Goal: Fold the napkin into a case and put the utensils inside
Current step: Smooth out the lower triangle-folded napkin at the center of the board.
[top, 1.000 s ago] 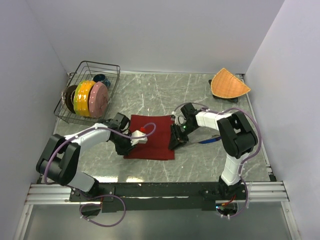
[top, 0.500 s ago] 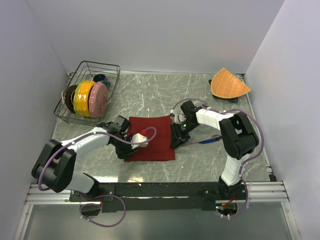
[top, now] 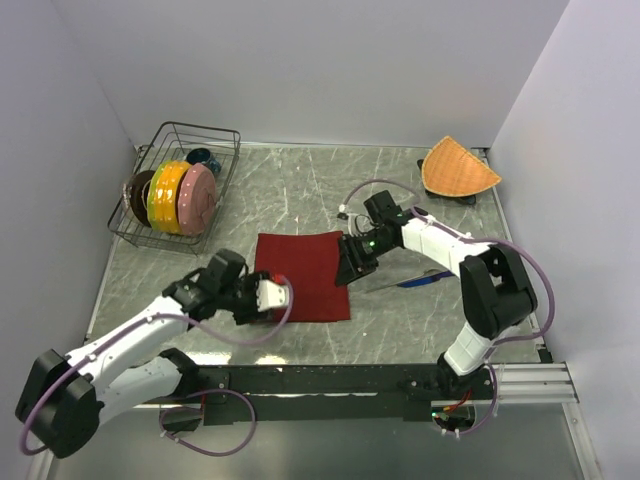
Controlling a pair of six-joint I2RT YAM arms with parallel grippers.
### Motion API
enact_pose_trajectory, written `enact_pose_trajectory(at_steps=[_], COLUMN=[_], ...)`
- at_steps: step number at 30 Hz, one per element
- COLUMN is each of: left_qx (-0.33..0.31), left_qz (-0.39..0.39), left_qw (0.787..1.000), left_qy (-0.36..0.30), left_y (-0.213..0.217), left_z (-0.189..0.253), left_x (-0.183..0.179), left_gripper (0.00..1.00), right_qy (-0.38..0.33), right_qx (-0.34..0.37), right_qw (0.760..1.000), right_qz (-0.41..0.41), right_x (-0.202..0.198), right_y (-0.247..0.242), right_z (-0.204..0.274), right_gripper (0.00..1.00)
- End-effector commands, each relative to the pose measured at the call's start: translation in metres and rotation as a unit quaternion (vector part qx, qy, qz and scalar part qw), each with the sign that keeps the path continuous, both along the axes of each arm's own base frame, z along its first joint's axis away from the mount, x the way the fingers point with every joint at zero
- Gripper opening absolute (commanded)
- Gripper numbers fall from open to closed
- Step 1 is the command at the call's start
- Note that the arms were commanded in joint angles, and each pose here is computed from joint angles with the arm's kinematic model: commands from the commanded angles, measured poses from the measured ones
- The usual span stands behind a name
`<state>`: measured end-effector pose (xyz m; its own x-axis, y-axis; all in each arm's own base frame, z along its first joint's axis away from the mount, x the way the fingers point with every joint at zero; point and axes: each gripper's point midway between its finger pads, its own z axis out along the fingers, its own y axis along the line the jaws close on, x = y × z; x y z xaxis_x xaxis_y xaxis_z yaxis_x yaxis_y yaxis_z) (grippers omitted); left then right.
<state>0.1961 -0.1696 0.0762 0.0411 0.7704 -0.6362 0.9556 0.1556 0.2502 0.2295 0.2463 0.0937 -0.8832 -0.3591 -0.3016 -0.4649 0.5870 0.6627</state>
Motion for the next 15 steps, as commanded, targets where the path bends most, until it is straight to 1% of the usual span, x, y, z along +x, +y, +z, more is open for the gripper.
enact_pose_trajectory(at_steps=[1, 4, 9, 15], left_qx=[0.005, 0.011, 0.036, 0.064], left_qz=[-0.029, -0.045, -0.077, -0.080], left_qw=[0.996, 0.994, 0.991, 0.990], left_qy=[-0.083, -0.100, -0.105, -0.102], left_y=[-0.011, -0.016, -0.022, -0.022], left_z=[-0.007, -0.013, -0.031, -0.050], left_x=[0.005, 0.001, -0.012, -0.013], left_gripper=[0.63, 0.62, 0.62, 0.60], right_qy=[-0.010, 0.008, 0.025, 0.037], right_qx=[0.035, 0.038, 0.034, 0.017], right_qw=[0.999, 0.999, 0.999, 0.999], right_qz=[0.019, 0.018, 0.014, 0.017], right_x=[0.008, 0.009, 0.013, 0.011], right_y=[0.029, 0.040, 0.049, 0.050], right_z=[0.009, -0.001, -0.019, -0.036], right_gripper=[0.47, 0.45, 0.44, 0.43])
